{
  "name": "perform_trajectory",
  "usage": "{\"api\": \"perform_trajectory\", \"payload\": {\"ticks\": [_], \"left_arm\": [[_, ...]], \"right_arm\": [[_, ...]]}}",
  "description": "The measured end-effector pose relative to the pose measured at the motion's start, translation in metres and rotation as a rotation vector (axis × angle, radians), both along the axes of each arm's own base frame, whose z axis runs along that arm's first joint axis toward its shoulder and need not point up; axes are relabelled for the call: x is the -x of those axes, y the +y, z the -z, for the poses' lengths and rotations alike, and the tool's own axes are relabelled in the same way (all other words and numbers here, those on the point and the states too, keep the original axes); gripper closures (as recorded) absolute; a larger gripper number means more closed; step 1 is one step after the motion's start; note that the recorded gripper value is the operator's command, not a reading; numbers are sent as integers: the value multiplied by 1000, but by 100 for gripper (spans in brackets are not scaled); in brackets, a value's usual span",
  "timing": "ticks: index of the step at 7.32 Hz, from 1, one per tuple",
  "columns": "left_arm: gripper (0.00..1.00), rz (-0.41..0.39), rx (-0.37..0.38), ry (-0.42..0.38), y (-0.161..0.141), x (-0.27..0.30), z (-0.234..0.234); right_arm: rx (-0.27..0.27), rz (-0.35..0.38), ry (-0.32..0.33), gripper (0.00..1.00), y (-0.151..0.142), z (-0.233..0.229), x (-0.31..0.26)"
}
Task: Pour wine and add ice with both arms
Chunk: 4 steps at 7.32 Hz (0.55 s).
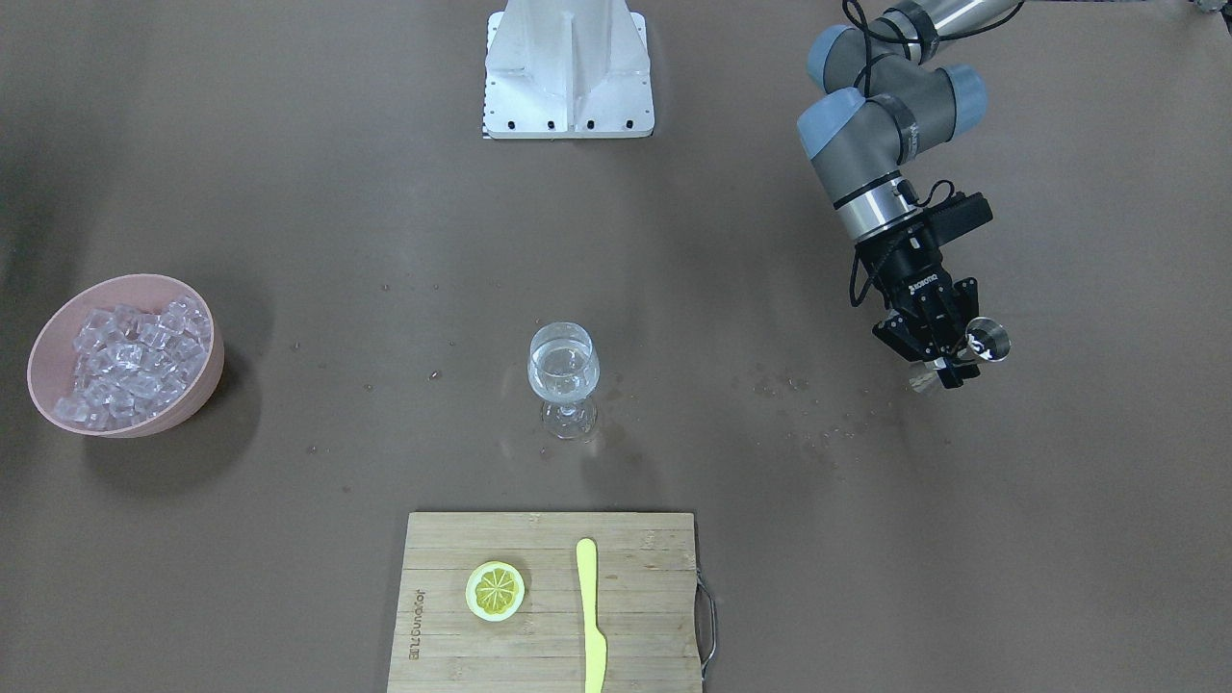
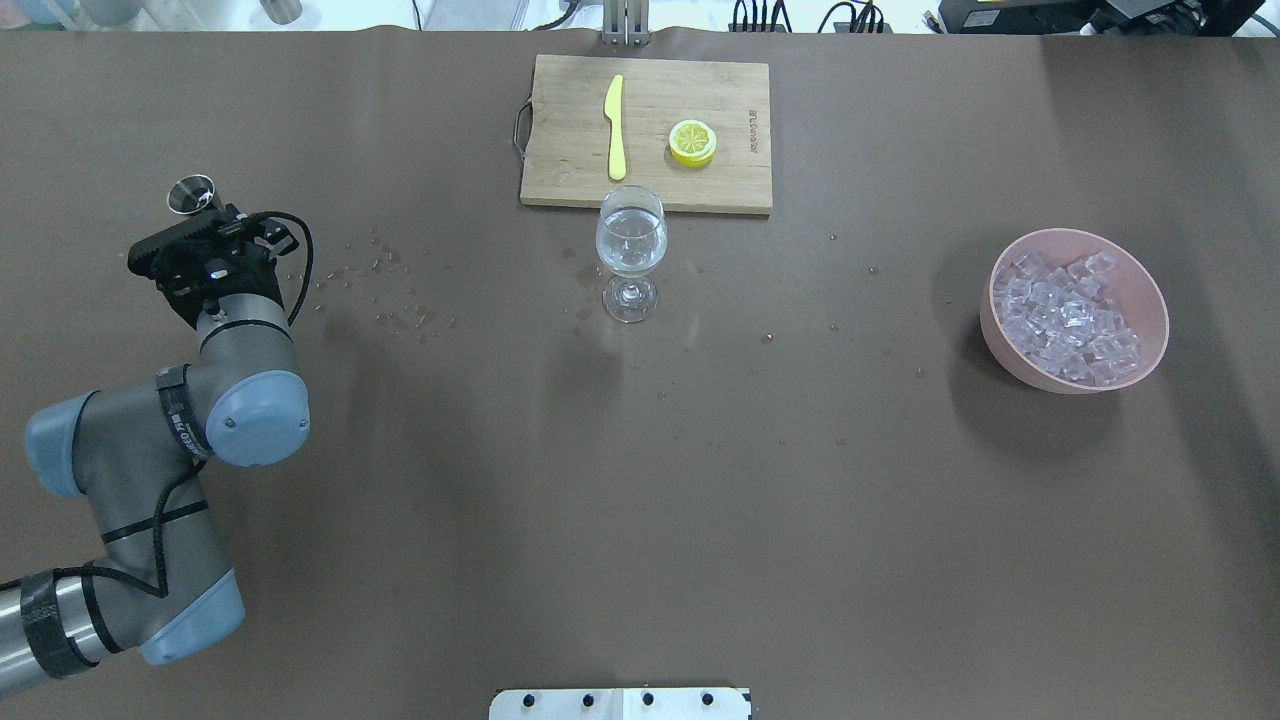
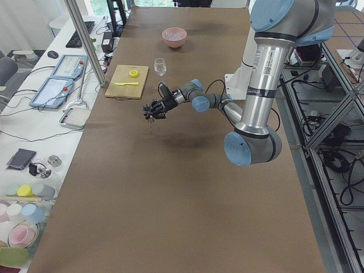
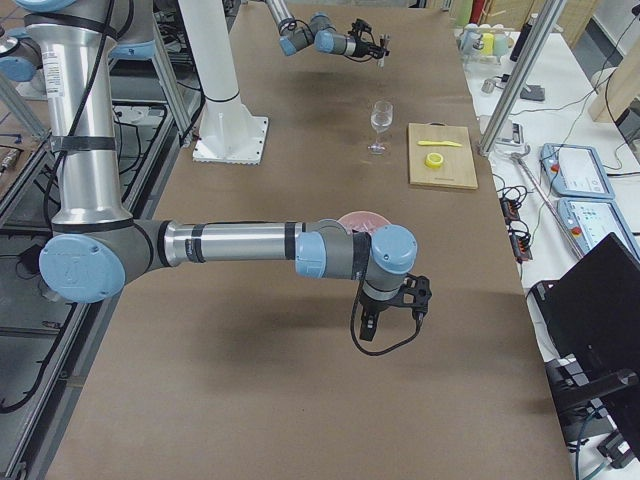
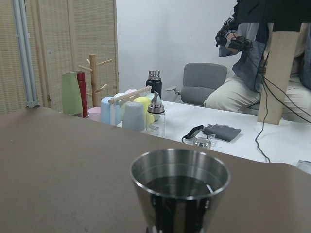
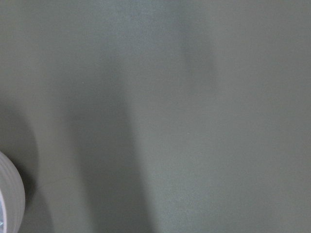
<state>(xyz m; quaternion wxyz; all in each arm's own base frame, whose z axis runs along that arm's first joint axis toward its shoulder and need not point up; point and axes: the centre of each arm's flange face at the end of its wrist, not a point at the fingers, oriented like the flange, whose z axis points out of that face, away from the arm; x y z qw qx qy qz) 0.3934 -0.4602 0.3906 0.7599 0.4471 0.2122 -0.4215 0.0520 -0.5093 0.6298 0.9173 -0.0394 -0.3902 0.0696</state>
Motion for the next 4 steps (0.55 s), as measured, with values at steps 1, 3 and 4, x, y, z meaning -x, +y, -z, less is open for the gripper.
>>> {"api": "perform_trajectory", "payload": {"ticks": [1,3,4], "left_arm": [[100,-12,-12,0,1,3,14],[100,-57,-46,-24,-3,6,53],[100,-73,-58,-33,-4,5,67]], "right_arm": [[0,0,0,0,0,0,0],[2,0,-1,0,0,-1,0],[2,-1,0,0,-1,-1,0]]}}
